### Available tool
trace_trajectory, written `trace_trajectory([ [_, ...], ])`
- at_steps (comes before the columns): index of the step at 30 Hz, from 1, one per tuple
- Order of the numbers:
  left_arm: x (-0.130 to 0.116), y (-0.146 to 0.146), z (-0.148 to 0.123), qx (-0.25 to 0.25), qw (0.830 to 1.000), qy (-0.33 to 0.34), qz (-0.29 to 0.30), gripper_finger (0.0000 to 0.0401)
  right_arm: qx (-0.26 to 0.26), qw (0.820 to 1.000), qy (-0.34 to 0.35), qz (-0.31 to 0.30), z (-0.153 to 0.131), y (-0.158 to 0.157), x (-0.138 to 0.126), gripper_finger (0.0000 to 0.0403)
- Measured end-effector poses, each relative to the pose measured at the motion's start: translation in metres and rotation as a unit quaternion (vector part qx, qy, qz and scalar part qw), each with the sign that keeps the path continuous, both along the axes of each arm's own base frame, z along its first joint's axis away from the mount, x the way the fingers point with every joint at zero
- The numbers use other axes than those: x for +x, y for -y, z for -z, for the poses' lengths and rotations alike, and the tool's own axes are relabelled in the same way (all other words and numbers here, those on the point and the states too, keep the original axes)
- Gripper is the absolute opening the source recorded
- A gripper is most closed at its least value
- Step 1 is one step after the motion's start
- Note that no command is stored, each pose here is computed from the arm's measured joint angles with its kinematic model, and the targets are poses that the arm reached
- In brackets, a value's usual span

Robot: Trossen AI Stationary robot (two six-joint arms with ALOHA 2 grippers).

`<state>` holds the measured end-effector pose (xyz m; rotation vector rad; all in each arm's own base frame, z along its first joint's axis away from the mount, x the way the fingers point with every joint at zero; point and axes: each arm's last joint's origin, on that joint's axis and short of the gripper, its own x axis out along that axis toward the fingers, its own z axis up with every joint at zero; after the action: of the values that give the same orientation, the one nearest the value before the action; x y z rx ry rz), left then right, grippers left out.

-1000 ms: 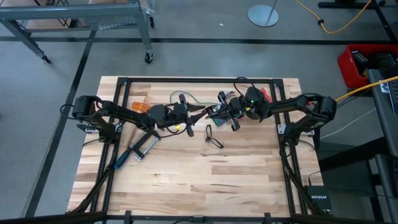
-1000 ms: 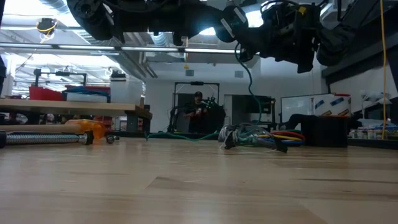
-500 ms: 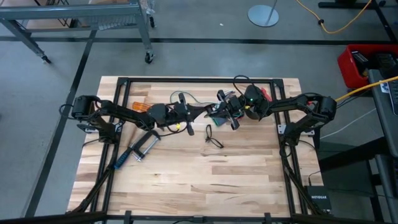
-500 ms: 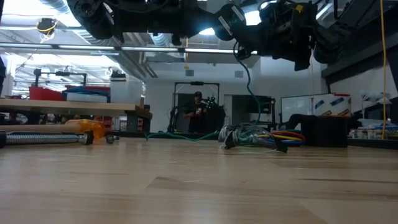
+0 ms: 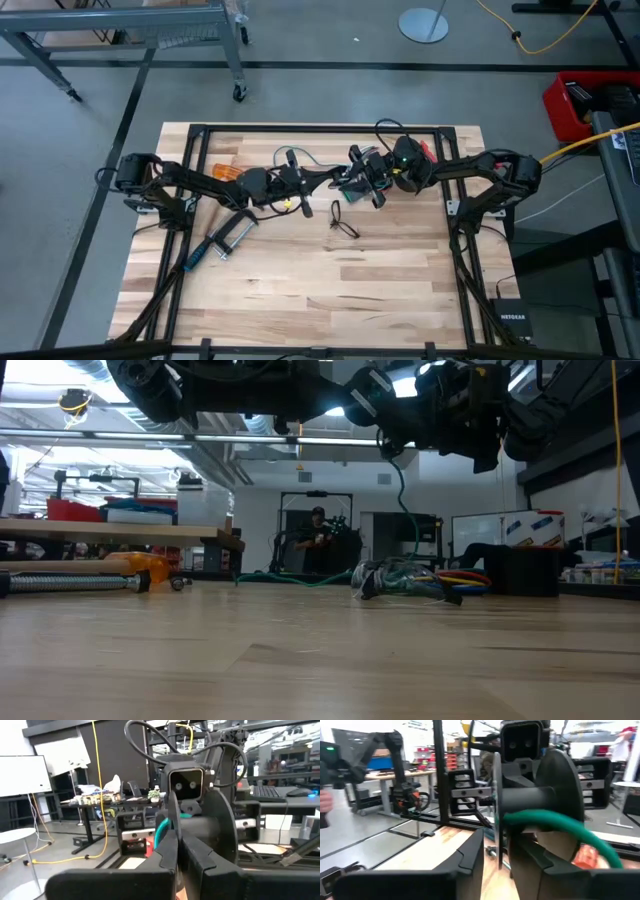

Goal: Coil cords
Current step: Coil the green wire on the black spool

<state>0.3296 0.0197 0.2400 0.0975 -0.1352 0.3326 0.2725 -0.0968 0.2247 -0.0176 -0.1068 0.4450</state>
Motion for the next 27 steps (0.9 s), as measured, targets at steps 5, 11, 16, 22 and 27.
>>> trace_trajectory([
  [5, -0.008, 0.000, -0.005, -0.006, 0.999, -0.047, -0.002, 0.0000, 0.001, 0.999, -0.007, -0.045, -0.001, 0.010, -0.007, 0.0103],
  [11, -0.022, 0.000, -0.010, -0.018, 0.995, -0.102, -0.014, 0.0000, 0.033, 0.996, -0.034, -0.080, -0.002, 0.024, -0.017, 0.0103],
  [16, -0.030, 0.000, -0.009, -0.033, 0.988, -0.153, -0.009, 0.0000, 0.042, 0.995, -0.043, -0.084, -0.002, 0.030, -0.020, 0.0103],
  [22, -0.030, 0.006, -0.008, -0.065, 0.982, -0.156, 0.088, 0.0000, 0.041, 0.998, -0.032, -0.038, -0.002, 0.031, -0.018, 0.0104],
  [27, -0.030, 0.007, -0.008, -0.076, 0.979, -0.154, 0.113, 0.0000, 0.035, 0.998, -0.032, -0.037, 0.000, 0.023, -0.013, 0.0104],
])
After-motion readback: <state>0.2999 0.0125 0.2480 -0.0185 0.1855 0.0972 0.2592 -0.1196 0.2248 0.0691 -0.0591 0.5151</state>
